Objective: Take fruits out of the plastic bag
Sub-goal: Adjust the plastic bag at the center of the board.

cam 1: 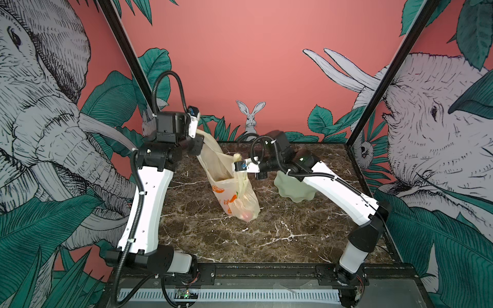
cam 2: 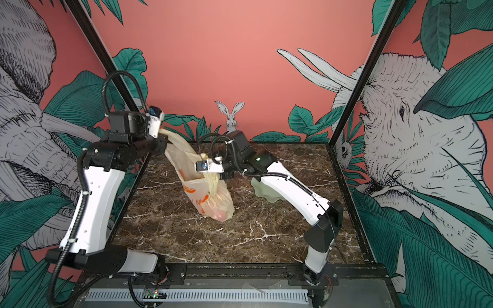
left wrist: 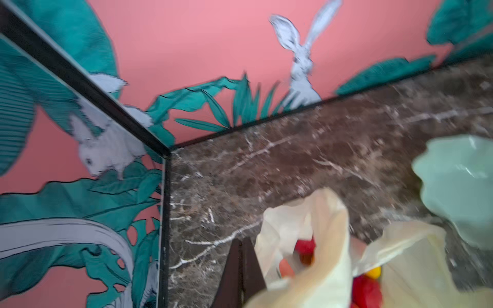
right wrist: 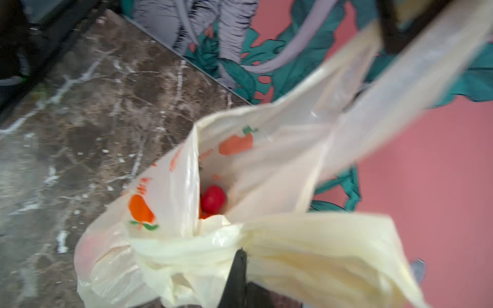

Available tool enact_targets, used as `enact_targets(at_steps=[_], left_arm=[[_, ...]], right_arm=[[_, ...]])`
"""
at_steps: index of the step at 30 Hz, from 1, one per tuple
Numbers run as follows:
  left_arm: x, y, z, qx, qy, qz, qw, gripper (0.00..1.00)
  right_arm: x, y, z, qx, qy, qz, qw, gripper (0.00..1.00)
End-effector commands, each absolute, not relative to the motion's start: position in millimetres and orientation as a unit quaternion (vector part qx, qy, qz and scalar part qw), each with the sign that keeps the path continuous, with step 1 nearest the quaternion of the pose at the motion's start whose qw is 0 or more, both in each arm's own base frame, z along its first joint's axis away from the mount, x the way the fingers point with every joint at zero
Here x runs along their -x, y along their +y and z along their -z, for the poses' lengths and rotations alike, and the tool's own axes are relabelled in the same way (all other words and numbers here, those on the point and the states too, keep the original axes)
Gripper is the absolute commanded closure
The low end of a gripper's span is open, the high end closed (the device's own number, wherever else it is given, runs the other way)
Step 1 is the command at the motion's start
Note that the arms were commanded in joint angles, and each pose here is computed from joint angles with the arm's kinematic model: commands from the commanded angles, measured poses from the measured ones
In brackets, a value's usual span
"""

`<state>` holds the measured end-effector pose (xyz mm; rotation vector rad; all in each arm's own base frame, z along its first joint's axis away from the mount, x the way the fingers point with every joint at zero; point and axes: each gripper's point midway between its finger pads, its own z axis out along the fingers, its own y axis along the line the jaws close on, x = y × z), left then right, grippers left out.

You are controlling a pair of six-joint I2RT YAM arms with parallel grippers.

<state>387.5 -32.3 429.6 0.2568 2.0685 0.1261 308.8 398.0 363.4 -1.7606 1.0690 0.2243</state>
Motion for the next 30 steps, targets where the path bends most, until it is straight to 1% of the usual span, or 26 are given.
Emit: enact_targets(at_steps=[1,4,6,9,12,15,16,18,20,22,24,27,29,30], left_arm=[[-398.5,21.6,-472.6,0.009,0.829,-0.08,0.553,1.0],[-401.9,50.4,-473.2,0.055,0.822,-0.088,0.56,1.0],[-400.4,53.7,-458.1,0.063,0.829,-0.078,0.55,1.0],[-390.1,39.8,-423.2,0.049,0.844,-0.041,0.533,1.0],[-370.2,11.0,-385.6,0.015,0.852,0.031,0.523,1.0],[-343.6,-20.9,-355.9,-0.03,0.86,0.107,0.499,1.0],[-334.3,-29.4,-347.7,-0.039,0.862,0.128,0.489,1.0],[-319.9,-38.2,-336.2,-0.044,0.869,0.152,0.469,1.0],[-307.5,-43.7,-335.6,-0.047,0.871,0.165,0.461,1.0],[-298.9,-48.8,-344.0,-0.051,0.864,0.179,0.467,1.0],[-292.0,-54.4,-358.6,-0.058,0.851,0.194,0.485,1.0],[-282.7,-62.5,-376.4,-0.074,0.829,0.212,0.512,1.0],[-277.2,-66.1,-380.5,-0.082,0.822,0.219,0.52,1.0],[-274.9,-68.2,-379.9,-0.086,0.819,0.224,0.521,1.0]], right_arm=[[-321.4,370.6,-416.1,0.716,0.419,-0.027,0.558,1.0],[-321.0,353.8,-420.9,0.718,0.414,0.006,0.559,1.0],[-318.7,345.8,-412.9,0.723,0.416,0.014,0.552,1.0],[-307.2,339.1,-388.6,0.735,0.406,0.012,0.543,1.0],[-295.7,336.0,-359.1,0.735,0.402,0.0,0.546,1.0],[-274.1,334.0,-330.0,0.738,0.403,-0.022,0.541,1.0],[-263.9,336.8,-316.9,0.748,0.399,-0.014,0.531,1.0],[-257.6,343.1,-299.3,0.757,0.391,0.041,0.522,1.0],[-240.9,344.9,-294.4,0.77,0.391,0.039,0.504,1.0],[-227.7,341.9,-302.4,0.765,0.407,0.023,0.498,0.92],[-212.5,333.5,-310.8,0.759,0.419,-0.002,0.498,0.82],[-194.5,314.7,-347.7,0.723,0.427,-0.027,0.543,0.49],[-189.4,298.9,-363.6,0.698,0.43,-0.021,0.572,0.4],[-186.9,290.6,-371.2,0.688,0.432,-0.017,0.583,0.37]])
